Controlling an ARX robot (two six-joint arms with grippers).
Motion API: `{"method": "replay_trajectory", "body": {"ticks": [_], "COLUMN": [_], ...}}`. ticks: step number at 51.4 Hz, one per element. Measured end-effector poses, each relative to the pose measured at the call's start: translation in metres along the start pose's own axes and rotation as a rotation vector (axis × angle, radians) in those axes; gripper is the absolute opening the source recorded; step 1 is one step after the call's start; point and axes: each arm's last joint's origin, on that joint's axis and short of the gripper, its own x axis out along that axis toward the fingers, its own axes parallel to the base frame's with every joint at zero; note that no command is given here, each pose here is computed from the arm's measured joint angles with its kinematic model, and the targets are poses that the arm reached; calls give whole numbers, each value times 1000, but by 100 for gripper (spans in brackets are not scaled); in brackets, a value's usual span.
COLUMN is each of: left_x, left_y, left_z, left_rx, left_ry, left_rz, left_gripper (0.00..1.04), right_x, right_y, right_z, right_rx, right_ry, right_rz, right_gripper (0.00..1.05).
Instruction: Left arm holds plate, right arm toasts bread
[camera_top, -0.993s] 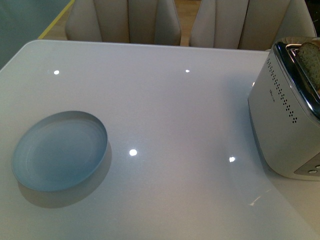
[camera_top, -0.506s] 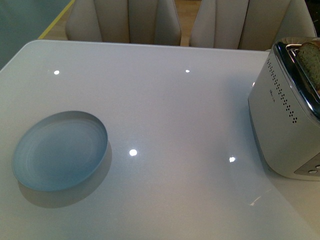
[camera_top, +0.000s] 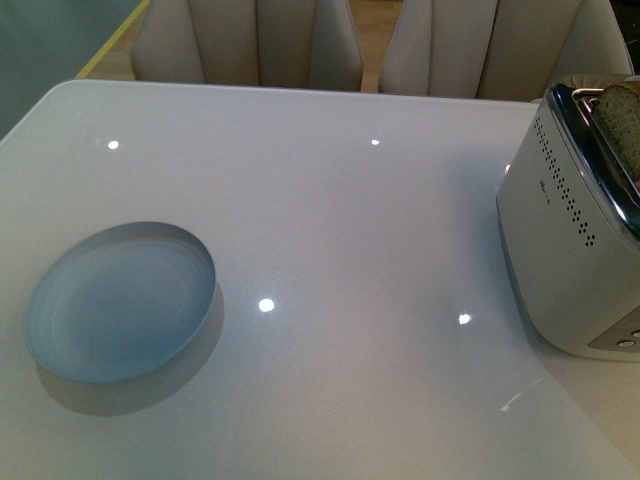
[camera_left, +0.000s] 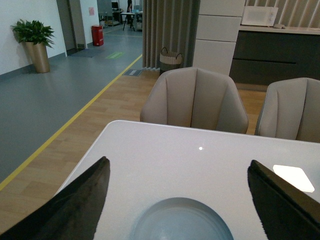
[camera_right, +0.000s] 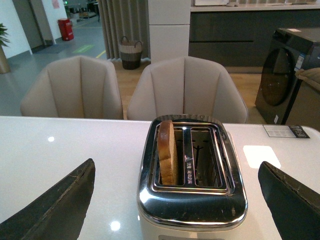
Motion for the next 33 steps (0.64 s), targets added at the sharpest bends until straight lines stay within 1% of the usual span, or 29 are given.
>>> {"method": "replay_trajectory", "body": {"ticks": [2, 5, 8, 33], "left_x": [0, 0, 0, 0], "left_y": [0, 0, 0, 0], "left_z": [0, 0, 0, 0], "left_rx": [0, 2, 1, 1], "left_ry": [0, 0, 0, 0], "left_rz": [0, 0, 0, 0], "left_gripper": [93, 99, 97, 97], "right_x": [0, 0, 0, 0], "right_y": [0, 0, 0, 0], "right_z": [0, 0, 0, 0], "right_rx": [0, 0, 0, 0], "right_ry": [0, 0, 0, 0], "right_rz": [0, 0, 0, 0], "right_gripper": [96, 96, 96, 96]}}
